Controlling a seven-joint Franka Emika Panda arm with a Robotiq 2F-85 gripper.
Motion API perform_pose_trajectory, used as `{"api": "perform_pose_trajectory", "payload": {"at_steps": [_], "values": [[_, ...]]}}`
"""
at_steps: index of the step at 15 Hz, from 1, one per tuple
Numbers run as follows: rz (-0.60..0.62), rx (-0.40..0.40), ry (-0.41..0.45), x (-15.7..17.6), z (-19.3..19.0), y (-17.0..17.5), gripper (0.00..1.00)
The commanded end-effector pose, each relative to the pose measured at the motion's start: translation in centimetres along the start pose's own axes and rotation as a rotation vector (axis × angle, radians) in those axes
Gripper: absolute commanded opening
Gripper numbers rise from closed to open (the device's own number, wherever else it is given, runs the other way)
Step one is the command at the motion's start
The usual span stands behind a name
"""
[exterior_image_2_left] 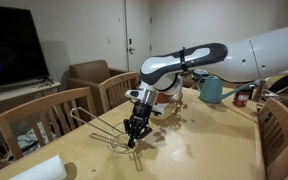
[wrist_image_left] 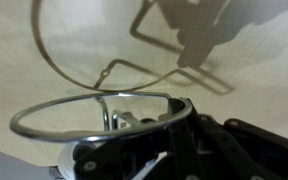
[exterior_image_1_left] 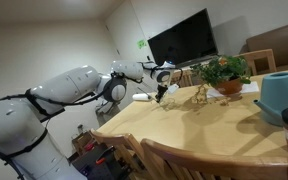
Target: Set the paper towel stand upright on the table
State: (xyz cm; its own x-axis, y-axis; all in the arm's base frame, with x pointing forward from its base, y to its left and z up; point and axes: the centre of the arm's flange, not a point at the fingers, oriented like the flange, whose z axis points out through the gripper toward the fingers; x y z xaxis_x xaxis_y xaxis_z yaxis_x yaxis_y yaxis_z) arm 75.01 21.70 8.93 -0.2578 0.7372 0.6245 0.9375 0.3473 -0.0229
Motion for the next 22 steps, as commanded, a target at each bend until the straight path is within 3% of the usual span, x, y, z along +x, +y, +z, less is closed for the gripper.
{"api": "perform_pose_trajectory", "payload": {"at_steps": [1,9,15,21,22], "values": [[0.055,0.044,-0.008,-2.0,0.7,2.6,0.38],[0.078,0.053,-0.031,-2.3,0.6,2.0,0.98],[0.05,0.043,-0.066,-1.1,0.5,1.5,1.0],[0.03,0.003,-0.258,2.2,-0.4,1.3,1.0],[0.019,0.027,-0.185,1.1,0.1,0.4,1.0]]}}
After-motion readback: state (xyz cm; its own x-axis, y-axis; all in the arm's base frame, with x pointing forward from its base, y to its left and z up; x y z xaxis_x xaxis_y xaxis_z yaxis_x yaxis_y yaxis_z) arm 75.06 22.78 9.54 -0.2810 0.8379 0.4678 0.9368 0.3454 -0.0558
